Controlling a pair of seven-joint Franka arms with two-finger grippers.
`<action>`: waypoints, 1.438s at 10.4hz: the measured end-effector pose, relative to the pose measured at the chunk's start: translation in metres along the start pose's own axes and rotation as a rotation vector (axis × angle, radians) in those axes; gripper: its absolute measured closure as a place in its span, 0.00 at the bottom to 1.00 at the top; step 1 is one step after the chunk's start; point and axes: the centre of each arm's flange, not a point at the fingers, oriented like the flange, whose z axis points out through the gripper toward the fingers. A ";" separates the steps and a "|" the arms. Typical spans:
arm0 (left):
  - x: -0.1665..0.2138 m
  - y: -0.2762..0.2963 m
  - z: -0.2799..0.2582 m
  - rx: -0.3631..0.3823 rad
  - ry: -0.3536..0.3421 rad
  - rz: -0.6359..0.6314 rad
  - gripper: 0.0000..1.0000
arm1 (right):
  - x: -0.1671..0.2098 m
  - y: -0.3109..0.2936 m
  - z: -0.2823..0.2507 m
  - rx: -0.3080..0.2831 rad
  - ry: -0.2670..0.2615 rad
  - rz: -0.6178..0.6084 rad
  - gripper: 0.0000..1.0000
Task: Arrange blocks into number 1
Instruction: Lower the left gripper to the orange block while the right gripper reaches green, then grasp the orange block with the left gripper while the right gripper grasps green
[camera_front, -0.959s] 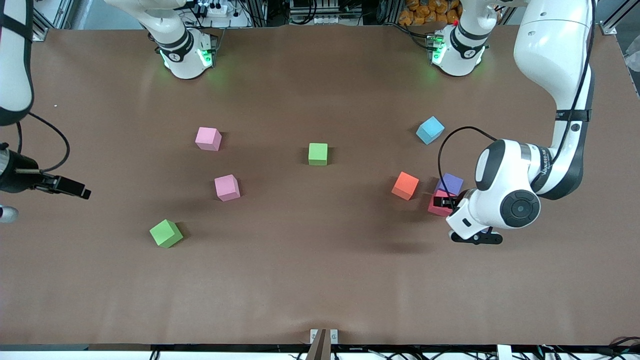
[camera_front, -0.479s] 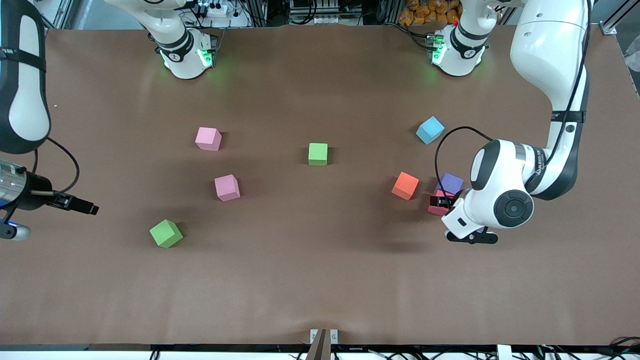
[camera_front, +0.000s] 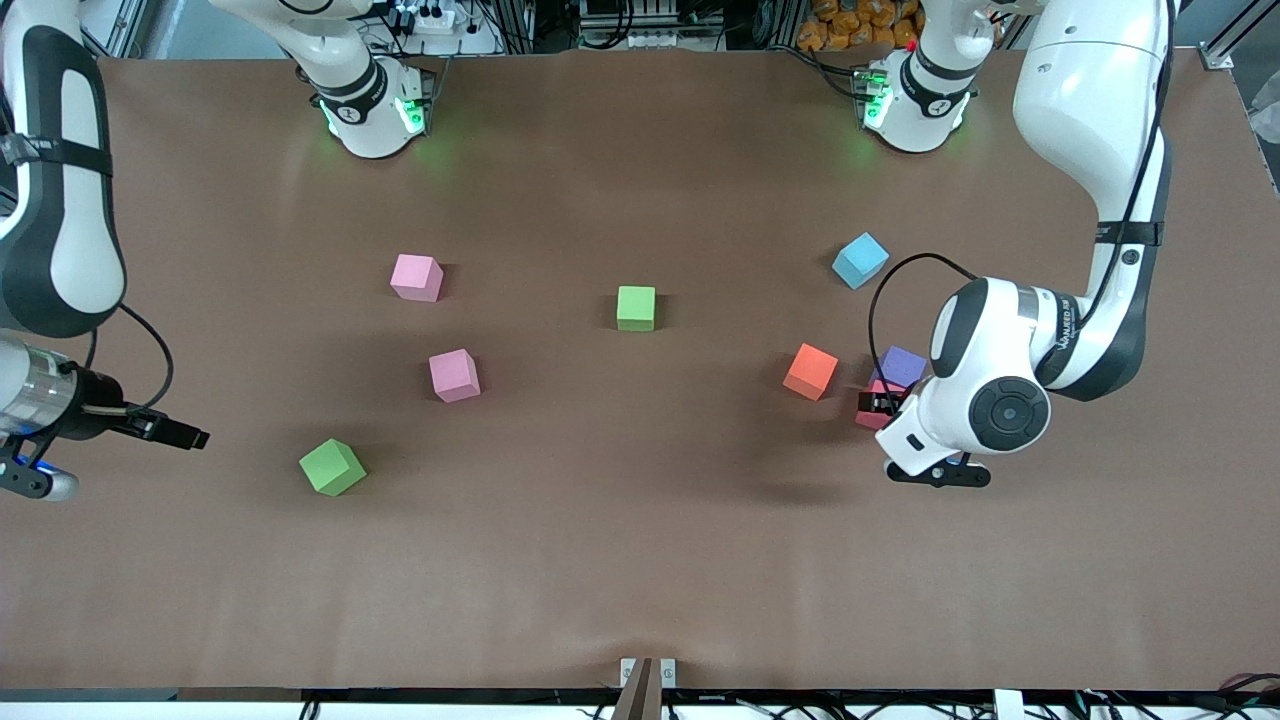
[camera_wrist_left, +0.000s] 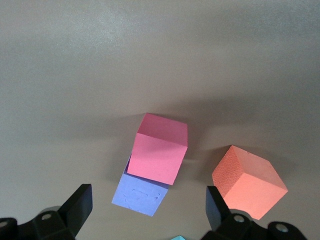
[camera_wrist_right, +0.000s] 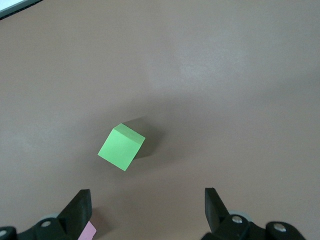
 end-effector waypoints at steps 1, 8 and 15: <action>0.000 0.000 0.001 0.000 0.000 0.000 0.00 | 0.003 -0.002 0.006 0.001 0.008 0.014 0.00; 0.002 0.044 0.029 0.013 -0.010 0.063 0.00 | 0.008 -0.006 0.055 -0.005 0.024 0.077 0.00; -0.005 0.085 0.028 -0.015 0.013 0.105 0.00 | 0.008 -0.044 0.125 0.016 0.009 0.449 0.00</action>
